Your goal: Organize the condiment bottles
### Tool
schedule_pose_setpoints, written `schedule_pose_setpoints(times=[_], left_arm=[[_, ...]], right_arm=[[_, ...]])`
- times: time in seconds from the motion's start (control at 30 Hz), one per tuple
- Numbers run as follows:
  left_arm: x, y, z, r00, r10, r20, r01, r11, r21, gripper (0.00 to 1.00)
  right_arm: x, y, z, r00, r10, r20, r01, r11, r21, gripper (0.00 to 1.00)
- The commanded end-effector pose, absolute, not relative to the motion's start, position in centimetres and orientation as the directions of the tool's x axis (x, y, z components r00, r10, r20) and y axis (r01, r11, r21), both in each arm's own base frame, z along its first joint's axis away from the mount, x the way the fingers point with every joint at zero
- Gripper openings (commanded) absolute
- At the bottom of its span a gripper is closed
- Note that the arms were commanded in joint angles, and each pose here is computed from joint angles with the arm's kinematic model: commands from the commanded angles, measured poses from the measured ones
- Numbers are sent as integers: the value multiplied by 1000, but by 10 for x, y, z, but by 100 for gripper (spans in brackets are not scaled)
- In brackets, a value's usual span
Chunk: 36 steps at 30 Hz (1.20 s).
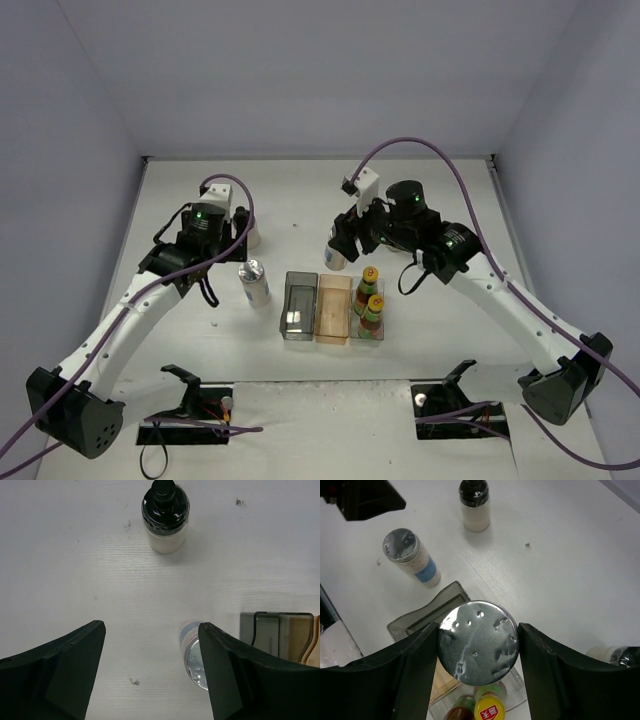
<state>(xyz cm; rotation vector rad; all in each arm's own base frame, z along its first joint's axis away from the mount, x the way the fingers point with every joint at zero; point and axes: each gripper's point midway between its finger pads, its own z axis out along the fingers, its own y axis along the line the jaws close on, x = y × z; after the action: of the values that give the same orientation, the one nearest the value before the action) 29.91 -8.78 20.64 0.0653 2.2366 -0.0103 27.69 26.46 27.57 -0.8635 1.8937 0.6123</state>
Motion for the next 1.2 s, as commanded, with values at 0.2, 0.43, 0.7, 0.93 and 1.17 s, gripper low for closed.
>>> schedule_pose_setpoints(times=[0.2, 0.43, 0.7, 0.93, 1.17], left_arm=[[313, -81, 238, -508, -13, -861, 19, 999, -26, 75], [314, -79, 236, -513, -18, -858, 17, 999, -31, 75], [314, -78, 234, -515, -19, -857, 14, 999, -31, 75], [313, -79, 233, -517, -20, -856, 21, 999, -36, 75], [313, -80, 232, -519, -21, -855, 29, 999, -42, 75]], right_arm=[[229, 287, 289, -200, -325, -924, -898, 439, 40, 0], [200, 301, 264, -196, -380, -904, -929, 367, 46, 0], [187, 307, 235, -216, -420, -881, -936, 347, 64, 0], [184, 307, 212, -247, -438, -864, -935, 342, 93, 0], [176, 310, 193, -279, -459, -844, -939, 315, 139, 5]])
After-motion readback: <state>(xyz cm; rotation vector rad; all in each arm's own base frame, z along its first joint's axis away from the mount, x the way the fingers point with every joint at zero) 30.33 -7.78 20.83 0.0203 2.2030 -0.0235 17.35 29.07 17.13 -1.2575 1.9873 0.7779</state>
